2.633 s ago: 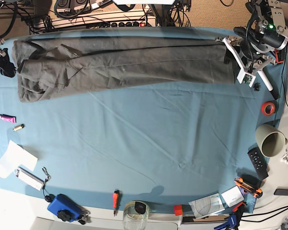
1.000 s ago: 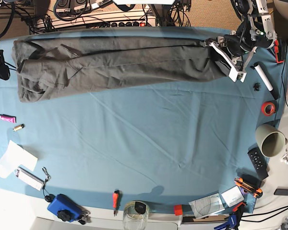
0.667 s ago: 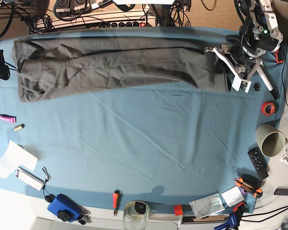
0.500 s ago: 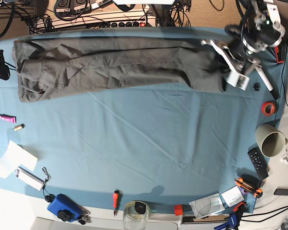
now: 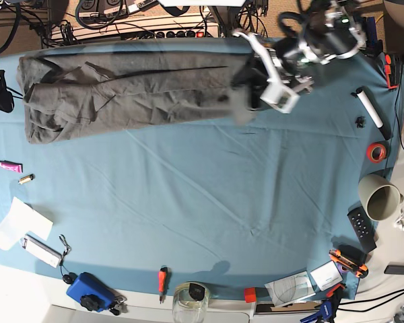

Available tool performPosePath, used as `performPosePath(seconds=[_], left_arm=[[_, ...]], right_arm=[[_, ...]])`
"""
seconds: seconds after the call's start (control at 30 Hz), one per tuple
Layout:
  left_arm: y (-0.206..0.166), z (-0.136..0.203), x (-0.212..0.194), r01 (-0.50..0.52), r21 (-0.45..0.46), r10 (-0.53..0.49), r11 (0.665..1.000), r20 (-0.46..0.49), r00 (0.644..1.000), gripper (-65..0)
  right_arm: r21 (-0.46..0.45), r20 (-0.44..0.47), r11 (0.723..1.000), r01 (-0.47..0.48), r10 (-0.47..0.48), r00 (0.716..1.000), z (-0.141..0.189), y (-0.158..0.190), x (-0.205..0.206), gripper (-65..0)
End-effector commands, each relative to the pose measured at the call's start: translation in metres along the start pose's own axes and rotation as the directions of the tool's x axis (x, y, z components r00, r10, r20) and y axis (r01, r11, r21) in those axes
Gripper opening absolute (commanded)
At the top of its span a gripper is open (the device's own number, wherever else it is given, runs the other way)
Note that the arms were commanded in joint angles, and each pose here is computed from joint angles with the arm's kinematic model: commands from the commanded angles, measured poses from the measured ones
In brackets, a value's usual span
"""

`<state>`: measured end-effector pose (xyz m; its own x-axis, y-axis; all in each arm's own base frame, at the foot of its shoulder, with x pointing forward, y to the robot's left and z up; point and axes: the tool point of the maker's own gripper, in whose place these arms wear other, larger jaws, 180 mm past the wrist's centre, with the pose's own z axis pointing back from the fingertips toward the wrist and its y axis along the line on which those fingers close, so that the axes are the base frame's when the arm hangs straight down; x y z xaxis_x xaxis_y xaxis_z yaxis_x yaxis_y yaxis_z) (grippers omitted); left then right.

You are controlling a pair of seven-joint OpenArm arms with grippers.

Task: Fold the T-shirt properly
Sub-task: 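Carry the held strip end with the left gripper toward the other end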

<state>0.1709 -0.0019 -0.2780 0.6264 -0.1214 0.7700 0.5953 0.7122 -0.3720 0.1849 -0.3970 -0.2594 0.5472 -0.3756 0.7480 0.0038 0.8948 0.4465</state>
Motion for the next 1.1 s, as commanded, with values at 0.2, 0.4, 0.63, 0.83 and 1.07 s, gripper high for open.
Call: performPosePath(seconds=[0.2, 0.4, 0.63, 0.83, 1.07], left_arm=[[-0.051, -0.028, 0.03, 0.183, -0.059, -0.178, 0.981, 0.085, 0.98, -65.0], [-0.062, -0.062, 0.026, 0.293, -0.108, -0.289, 0.95, 0.047, 0.956, -65.0], [-0.066, -0.09, 0.024, 0.347, -0.161, -0.349, 0.924, 0.019, 0.937, -65.0], [-0.075, -0.1, 0.033, 0.349, -0.183, -0.348, 0.919, 0.041, 0.937, -65.0], [-0.098, -0.109, 0.039, 0.35, -0.255, -0.342, 0.902, 0.076, 0.937, -65.0]], right_arm=[[0.008, 0.045, 0.999, -0.039, 0.038, 0.998, 0.005, 0.004, 0.02, -45.4], [0.008, 0.045, 0.999, -0.039, 0.038, 0.998, 0.005, 0.004, 0.02, -45.4], [0.008, 0.045, 0.999, -0.039, 0.038, 0.998, 0.005, 0.004, 0.02, -45.4], [0.008, 0.045, 0.999, -0.039, 0.038, 0.998, 0.005, 0.004, 0.02, -45.4], [0.008, 0.045, 0.999, -0.039, 0.038, 0.998, 0.005, 0.004, 0.02, -45.4]])
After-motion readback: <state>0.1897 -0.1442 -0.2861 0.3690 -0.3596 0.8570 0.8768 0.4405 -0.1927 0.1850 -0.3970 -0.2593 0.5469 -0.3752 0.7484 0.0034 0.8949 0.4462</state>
